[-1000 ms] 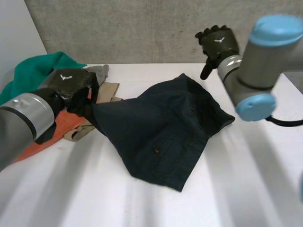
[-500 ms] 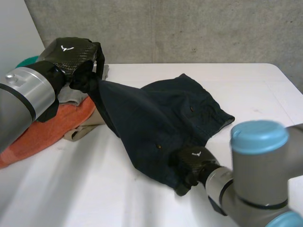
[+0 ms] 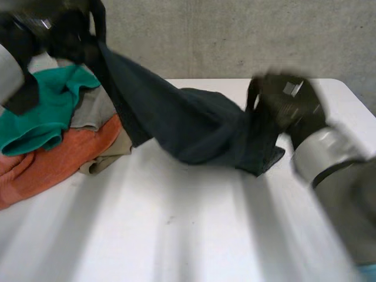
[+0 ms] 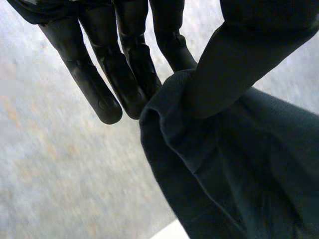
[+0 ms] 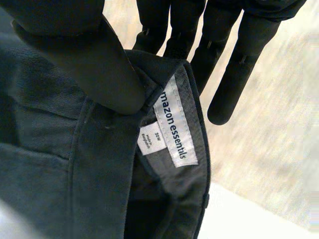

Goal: Fold the laundry.

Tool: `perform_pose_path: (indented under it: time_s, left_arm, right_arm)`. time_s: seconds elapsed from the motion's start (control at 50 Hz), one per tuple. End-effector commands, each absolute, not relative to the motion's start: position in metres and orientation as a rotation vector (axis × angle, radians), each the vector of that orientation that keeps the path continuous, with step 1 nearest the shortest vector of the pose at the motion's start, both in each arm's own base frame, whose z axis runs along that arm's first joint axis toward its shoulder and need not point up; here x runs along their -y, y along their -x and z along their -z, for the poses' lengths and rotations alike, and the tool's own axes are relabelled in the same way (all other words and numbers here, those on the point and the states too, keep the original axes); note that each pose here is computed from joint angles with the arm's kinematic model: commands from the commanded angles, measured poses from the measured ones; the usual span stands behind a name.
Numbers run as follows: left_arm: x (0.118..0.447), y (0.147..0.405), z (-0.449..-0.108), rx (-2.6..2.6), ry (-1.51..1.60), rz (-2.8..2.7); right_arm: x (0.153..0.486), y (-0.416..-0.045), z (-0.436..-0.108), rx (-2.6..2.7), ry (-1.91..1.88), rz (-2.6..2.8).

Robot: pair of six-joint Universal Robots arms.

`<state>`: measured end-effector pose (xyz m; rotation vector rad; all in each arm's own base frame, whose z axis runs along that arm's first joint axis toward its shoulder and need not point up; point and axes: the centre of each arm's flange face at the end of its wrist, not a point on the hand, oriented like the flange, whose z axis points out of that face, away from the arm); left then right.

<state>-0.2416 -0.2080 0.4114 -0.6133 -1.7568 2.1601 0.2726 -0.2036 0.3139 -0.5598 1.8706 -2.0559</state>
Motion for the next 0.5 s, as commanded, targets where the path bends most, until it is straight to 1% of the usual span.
perform_pose_path:
  time_s: [0.02,0.08,0.1,0.12,0.18,0.24,0.26,0.32,0.34,0.4,0.42,0.48,0.5]
  left_arm:
    - [0.172,0.226,-0.482,1.519,0.491,-2.282]
    - [0.163,0.220,-0.505,1.431,0.439,-2.334]
    - [0.159,0.215,-0.519,1.375,0.400,-2.373]
    - [0.157,0.213,-0.525,1.350,0.380,-2.389]
    - [0.158,0.210,-0.543,1.277,0.335,-2.429]
    - [0.173,0.213,-0.545,1.279,0.317,-2.437]
    - [0.186,0.217,-0.542,1.298,0.317,-2.430]
    - [0.212,0.226,-0.528,1.363,0.320,-2.394]
    - [0.231,0.232,-0.515,1.421,0.328,-2.368]
    - [0.258,0.241,-0.491,1.514,0.348,-2.317]
    - [0.276,0.248,-0.471,1.581,0.358,-2.279]
    - [0.303,0.258,-0.441,1.669,0.378,-2.222]
    - [0.321,0.264,-0.418,1.727,0.390,-2.187]
  right_arm:
    - [0.227,-0.238,-0.414,-1.665,0.471,2.276]
    - [0.234,-0.223,-0.444,-1.618,0.399,2.331]
    - [0.240,-0.216,-0.458,-1.589,0.366,2.357]
    - [0.244,-0.212,-0.463,-1.584,0.352,2.364]
    - [0.266,-0.206,-0.470,-1.593,0.306,2.346]
    - [0.278,-0.210,-0.468,-1.609,0.289,2.303]
    - [0.284,-0.215,-0.463,-1.623,0.288,2.272]
    - [0.294,-0.224,-0.448,-1.668,0.294,2.224]
    - [0.303,-0.230,-0.436,-1.705,0.302,2.202]
    - [0.319,-0.235,-0.412,-1.785,0.295,2.175]
    - [0.332,-0.237,-0.390,-1.858,0.287,2.148]
    - [0.349,-0.242,-0.356,-1.960,0.292,2.105]
    - [0.358,-0.246,-0.333,-2.011,0.307,2.077]
